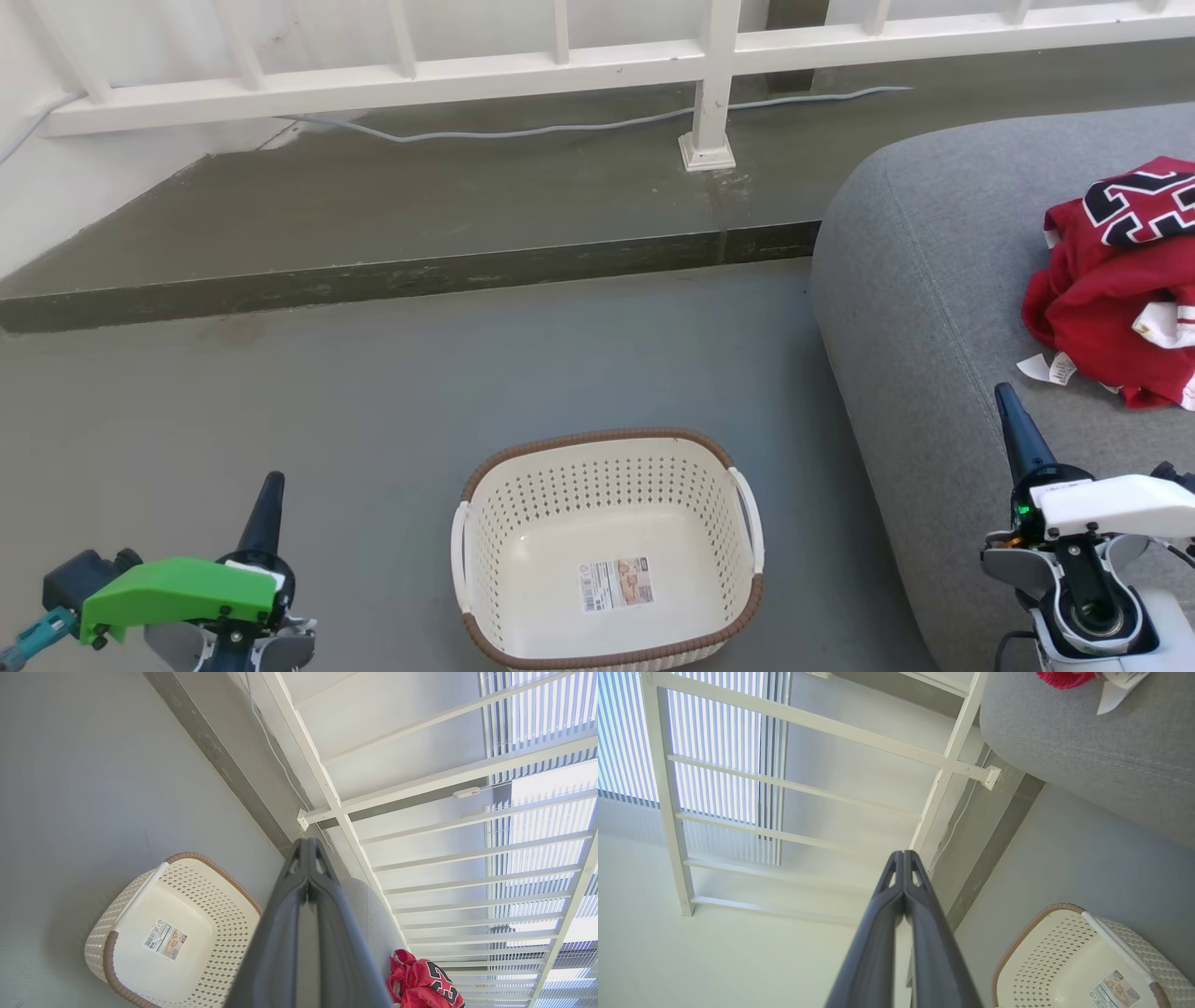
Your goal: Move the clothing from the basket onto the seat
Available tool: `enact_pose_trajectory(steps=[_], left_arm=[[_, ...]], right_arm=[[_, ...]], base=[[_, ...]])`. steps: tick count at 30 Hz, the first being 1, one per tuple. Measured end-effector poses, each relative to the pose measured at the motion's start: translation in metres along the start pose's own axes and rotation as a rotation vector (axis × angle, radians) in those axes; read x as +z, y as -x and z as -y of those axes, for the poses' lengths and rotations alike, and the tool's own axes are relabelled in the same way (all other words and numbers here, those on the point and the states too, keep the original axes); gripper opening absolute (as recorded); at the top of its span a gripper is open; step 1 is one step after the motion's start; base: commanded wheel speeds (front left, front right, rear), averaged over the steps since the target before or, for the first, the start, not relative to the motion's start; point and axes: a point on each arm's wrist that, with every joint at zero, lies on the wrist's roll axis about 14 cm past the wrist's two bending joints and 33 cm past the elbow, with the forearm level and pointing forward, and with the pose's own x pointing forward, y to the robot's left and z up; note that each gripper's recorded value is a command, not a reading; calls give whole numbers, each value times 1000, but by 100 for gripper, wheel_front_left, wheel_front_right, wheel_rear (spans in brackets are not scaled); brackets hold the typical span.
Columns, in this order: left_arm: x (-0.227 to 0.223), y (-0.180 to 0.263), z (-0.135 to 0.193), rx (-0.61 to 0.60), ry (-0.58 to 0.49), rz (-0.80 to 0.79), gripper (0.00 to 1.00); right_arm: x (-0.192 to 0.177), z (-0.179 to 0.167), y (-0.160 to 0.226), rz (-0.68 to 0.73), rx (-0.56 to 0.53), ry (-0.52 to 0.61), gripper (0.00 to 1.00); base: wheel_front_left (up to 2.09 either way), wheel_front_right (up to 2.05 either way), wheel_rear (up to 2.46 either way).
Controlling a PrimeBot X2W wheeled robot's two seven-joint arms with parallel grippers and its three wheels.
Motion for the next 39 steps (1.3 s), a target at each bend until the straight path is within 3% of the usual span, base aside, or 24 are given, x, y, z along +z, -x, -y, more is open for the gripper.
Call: enact_pose_trajectory(steps=[25, 39], left_arm=[[26, 2, 8, -82, 338, 63, 0], [27, 0, 10, -90, 339, 61, 0]], right_arm=[[16, -5, -4, 34, 37, -351, 0], [16, -5, -4, 32, 39, -363, 0]], base=[[0, 0, 0], [0, 0, 0]])
